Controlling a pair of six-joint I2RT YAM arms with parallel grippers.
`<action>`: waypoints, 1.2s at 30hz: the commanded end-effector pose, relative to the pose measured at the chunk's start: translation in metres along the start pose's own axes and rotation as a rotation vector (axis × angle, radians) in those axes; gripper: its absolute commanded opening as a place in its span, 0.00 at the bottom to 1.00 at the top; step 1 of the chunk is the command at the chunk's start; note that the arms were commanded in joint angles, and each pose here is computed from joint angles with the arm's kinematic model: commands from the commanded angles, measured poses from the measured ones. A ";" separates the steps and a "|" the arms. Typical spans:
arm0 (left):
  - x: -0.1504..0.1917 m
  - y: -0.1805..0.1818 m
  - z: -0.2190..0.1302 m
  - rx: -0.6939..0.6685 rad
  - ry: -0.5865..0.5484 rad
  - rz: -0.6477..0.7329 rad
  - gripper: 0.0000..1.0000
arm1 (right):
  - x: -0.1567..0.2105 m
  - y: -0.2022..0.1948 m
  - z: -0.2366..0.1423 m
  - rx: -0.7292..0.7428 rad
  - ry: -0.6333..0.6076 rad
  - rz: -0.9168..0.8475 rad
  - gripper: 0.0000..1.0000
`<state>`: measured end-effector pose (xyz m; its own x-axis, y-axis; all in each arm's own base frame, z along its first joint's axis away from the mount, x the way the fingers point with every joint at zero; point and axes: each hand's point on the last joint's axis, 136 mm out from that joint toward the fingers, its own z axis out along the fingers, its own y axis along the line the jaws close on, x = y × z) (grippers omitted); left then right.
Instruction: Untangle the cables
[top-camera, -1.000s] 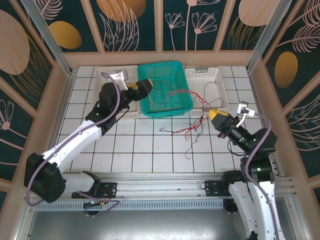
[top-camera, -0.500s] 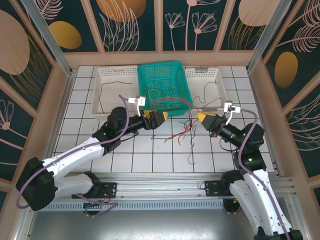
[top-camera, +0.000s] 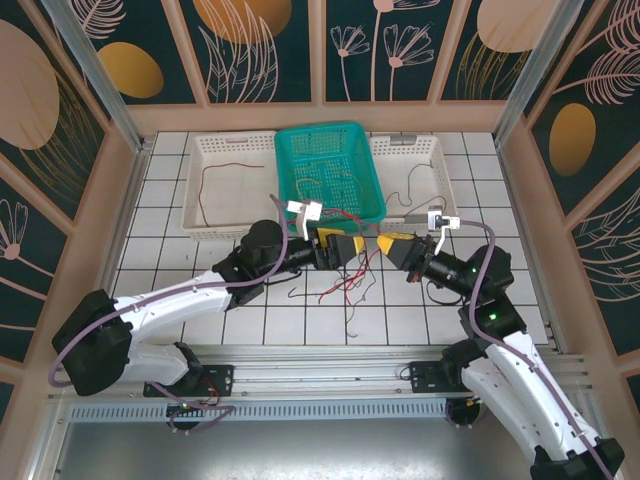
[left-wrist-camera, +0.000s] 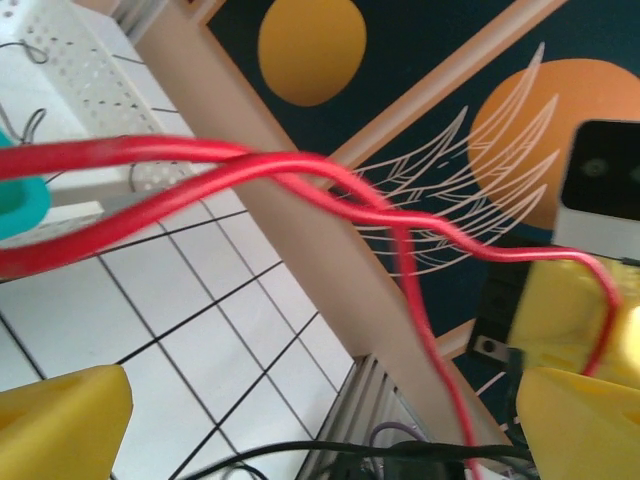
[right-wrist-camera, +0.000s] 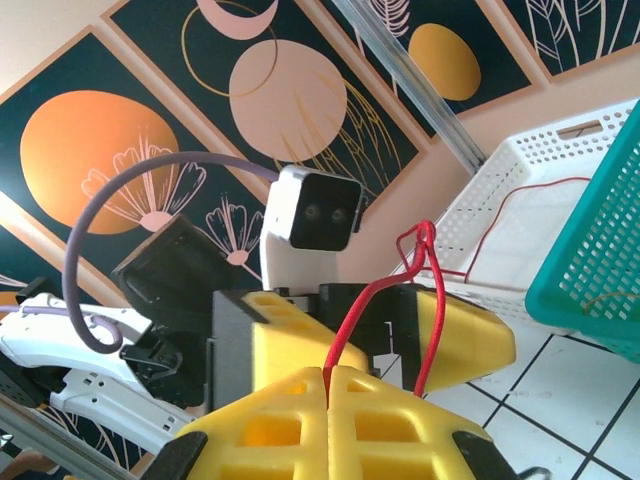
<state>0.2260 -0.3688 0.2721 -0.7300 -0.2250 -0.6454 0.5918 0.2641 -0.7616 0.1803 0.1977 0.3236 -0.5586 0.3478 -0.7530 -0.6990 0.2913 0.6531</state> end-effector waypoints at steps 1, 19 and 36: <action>-0.018 -0.025 -0.005 0.086 -0.099 0.019 0.97 | -0.007 0.008 0.000 -0.030 -0.038 -0.044 0.00; -0.014 -0.029 0.013 0.161 -0.106 -0.007 0.72 | 0.001 0.016 0.005 -0.083 -0.031 -0.010 0.00; -0.012 -0.015 -0.005 0.057 -0.126 0.022 0.00 | -0.010 -0.012 -0.001 0.121 -0.097 -0.002 0.00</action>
<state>0.2275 -0.3743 0.2871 -0.7026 -0.3241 -0.6335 0.6095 0.1853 -0.7708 0.1838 0.2014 0.3150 -0.5646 0.3840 -0.7306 -0.6648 0.3130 0.6783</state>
